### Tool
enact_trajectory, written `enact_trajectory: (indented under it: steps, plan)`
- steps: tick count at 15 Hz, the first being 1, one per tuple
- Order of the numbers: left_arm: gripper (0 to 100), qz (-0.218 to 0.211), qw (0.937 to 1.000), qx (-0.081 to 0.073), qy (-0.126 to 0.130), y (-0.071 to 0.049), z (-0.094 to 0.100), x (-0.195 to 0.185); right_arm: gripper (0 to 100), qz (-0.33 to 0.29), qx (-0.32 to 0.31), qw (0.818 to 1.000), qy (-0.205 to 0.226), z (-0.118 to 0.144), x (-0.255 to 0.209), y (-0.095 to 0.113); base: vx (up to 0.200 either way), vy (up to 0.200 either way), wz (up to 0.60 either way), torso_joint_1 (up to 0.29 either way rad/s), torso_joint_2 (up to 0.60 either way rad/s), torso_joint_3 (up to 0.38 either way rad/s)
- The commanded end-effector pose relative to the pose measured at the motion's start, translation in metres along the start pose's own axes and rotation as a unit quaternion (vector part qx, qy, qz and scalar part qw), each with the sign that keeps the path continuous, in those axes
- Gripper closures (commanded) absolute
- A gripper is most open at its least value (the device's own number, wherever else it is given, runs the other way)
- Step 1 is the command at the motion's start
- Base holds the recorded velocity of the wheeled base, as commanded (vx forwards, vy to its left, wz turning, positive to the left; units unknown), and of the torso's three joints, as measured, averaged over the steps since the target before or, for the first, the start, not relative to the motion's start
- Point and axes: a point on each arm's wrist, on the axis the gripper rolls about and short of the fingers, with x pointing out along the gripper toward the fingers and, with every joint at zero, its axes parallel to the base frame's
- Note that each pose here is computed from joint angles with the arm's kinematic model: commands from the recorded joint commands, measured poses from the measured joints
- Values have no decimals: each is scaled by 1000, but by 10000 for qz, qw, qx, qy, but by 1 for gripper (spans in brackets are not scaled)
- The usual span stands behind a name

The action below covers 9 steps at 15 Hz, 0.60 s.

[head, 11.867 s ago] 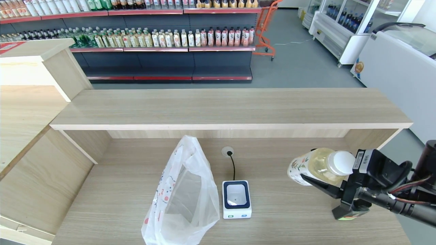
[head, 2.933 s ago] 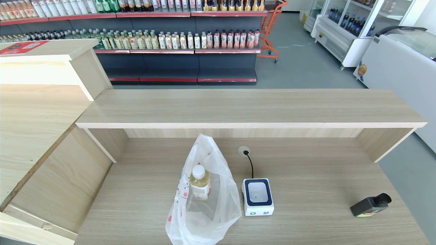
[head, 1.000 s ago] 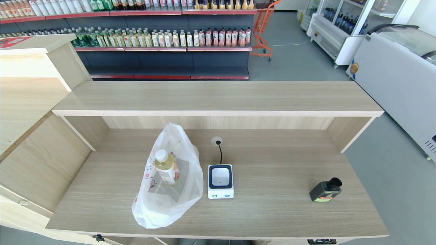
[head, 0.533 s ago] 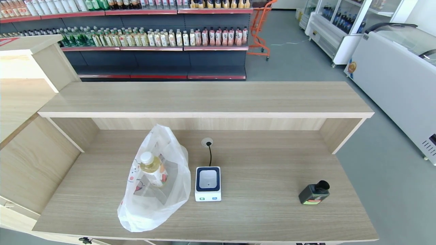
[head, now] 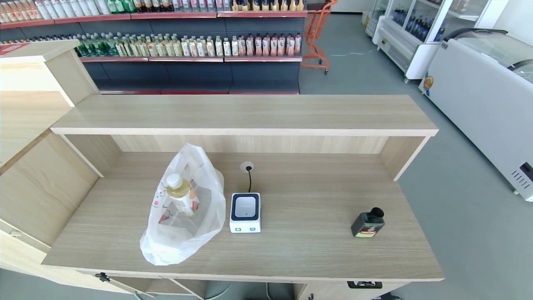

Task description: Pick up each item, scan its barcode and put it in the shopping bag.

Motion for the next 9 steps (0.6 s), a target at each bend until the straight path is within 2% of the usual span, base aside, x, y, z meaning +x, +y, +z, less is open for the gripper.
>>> enact_trajectory:
  steps: [1,4,6,7,9]
  plan:
    - [0,-4,10000,-1,-3,0,0,0,0,-2,-4,10000,18,0,0,0,0,0,0,0,0,0]
    - [0,-11,10000,7,-2,0,0,0,0,-2,-4,10000,10,0,0,0,0,-200,0,11,1,-1]
    - [0,-11,10000,7,-2,0,0,0,0,59,-126,9999,-52,5,-1,0,0,0,0,0,0,0]
    - [0,-11,10000,7,-2,0,0,0,0,315,-112,9993,160,42,5,1,0,0,0,0,0,0]
    - [0,-11,10000,7,-2,0,0,0,0,125,-34,9949,998,103,51,1,0,0,0,0,0,0]
